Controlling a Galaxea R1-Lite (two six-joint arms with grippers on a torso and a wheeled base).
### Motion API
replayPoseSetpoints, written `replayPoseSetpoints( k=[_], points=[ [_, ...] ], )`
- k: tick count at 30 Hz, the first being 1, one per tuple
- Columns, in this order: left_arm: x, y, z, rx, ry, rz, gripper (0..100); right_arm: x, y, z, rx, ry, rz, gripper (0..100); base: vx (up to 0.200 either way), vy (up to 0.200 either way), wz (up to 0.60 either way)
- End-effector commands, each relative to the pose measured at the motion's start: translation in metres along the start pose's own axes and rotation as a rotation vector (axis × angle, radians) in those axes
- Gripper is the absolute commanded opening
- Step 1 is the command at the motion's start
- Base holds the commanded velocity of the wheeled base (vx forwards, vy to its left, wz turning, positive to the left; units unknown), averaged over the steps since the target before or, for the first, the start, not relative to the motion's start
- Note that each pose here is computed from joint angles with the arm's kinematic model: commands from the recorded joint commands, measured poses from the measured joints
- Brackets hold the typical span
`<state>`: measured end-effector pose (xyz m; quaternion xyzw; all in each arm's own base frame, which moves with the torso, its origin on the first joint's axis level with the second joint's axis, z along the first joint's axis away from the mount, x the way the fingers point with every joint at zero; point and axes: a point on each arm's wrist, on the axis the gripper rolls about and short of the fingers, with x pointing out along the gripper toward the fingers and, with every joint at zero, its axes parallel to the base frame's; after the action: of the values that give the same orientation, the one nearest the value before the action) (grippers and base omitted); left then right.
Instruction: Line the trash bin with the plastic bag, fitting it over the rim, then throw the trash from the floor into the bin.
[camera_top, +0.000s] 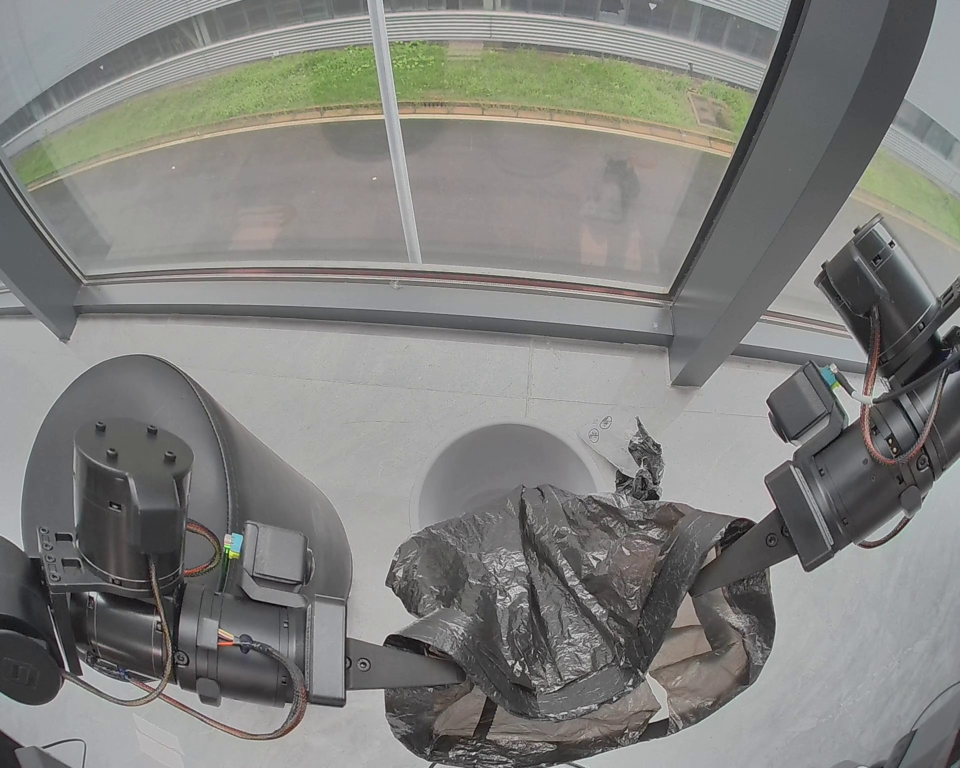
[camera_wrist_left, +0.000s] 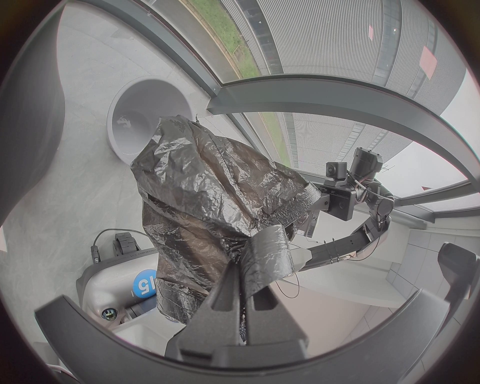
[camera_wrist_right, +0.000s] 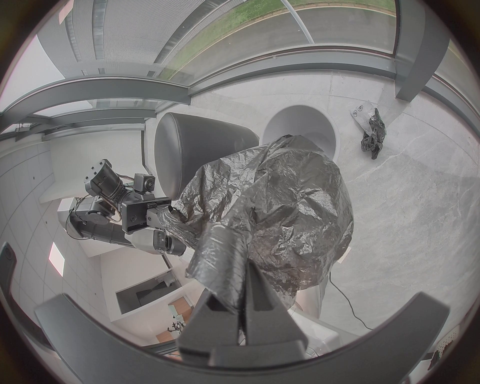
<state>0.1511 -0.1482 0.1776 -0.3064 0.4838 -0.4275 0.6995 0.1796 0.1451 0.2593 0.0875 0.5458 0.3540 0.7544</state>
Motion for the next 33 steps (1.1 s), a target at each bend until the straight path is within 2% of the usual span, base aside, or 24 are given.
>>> replayPoseSetpoints(
  k=[1, 12, 21, 28, 33],
  points=[
    [0.014, 0.014, 0.010, -0.032, 0.000, 0.028, 0, 0.011, -0.004, 0.006, 0.008, 0.008, -0.007, 0, 0.000, 0.000, 0.00],
    [0.032, 0.034, 0.028, -0.061, -0.001, 0.021, 0, 0.036, -0.022, 0.027, 0.037, -0.018, -0.018, 0, 0.000, 0.000, 0.00],
    [0.029, 0.037, 0.033, -0.068, -0.023, 0.026, 0, 0.057, -0.029, 0.040, 0.037, -0.024, -0.020, 0, 0.000, 0.000, 0.00],
    [0.029, 0.042, 0.059, -0.080, -0.082, 0.031, 0, 0.067, -0.038, 0.064, 0.021, -0.122, -0.007, 0, 0.000, 0.000, 0.00],
    [0.041, 0.050, 0.075, -0.093, -0.089, 0.043, 0, 0.076, -0.046, 0.077, 0.041, -0.128, -0.016, 0, 0.000, 0.000, 0.00]
  ],
)
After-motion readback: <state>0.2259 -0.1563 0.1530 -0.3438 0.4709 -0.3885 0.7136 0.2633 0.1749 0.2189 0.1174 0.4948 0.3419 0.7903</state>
